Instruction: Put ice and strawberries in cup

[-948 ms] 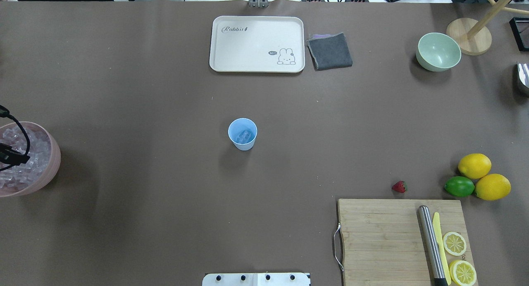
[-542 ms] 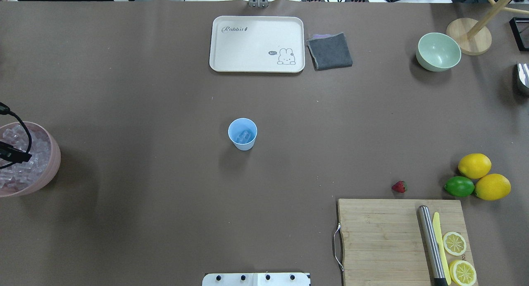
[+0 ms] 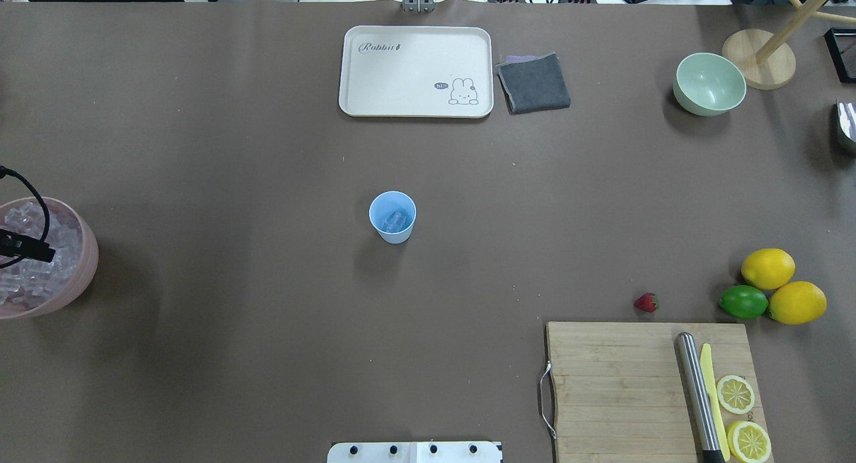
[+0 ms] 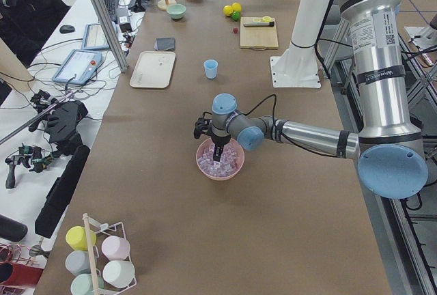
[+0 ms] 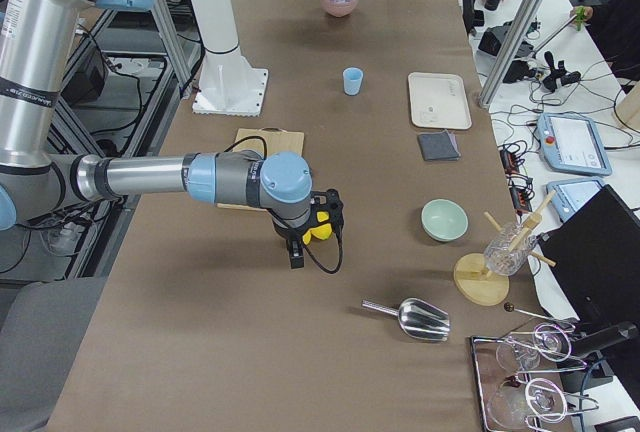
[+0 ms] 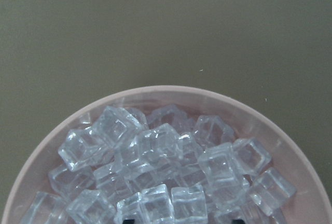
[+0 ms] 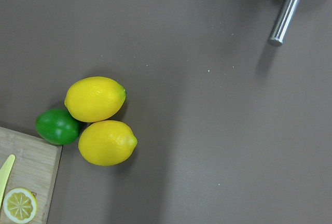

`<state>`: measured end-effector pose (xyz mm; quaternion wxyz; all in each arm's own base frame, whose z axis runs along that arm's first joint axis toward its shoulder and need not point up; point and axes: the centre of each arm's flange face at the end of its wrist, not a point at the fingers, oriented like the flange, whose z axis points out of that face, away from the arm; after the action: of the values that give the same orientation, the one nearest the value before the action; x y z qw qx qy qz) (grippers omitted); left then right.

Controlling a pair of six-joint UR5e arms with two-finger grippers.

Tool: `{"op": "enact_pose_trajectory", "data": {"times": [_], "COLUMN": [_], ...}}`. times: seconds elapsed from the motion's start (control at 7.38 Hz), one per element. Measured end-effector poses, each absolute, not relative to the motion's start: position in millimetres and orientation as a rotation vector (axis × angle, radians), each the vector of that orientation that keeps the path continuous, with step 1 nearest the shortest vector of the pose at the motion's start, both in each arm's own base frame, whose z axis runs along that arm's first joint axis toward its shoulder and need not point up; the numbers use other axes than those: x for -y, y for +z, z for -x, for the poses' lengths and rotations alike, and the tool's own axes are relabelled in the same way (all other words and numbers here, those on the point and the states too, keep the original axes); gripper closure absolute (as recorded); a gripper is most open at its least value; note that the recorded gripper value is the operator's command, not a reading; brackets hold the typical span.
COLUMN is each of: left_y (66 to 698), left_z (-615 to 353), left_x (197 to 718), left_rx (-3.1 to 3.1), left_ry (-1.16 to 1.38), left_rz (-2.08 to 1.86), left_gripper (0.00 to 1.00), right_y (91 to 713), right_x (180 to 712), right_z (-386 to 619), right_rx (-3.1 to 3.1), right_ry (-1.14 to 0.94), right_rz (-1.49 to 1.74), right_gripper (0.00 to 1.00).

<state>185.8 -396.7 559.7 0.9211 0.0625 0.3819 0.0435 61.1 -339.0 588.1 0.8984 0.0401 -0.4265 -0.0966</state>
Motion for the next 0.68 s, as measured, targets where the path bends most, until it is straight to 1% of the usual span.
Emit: {"op": "enact_pose_trajectory", "data": {"times": [0.41,0.68], "left_y": [565.0,568.2], "left_z": [-191.1,-196.4], "left_x": [394.9,393.2], "left_rx": [-0.789,-0.788], "left_ry": [0.022,0.009], "left_rz": [-0.09,-0.072], "left_gripper": [0.28,0.31], "right_y": [586.5,585.8], "right_x": [341.0,341.7], "right_z": [-61.1,-61.1], "right_rx": [0.883,0.882], "right_ry": [-0.202,-0.203], "right_rz": [-0.087,-0.089], "right_gripper": [0.0,0.0]}}
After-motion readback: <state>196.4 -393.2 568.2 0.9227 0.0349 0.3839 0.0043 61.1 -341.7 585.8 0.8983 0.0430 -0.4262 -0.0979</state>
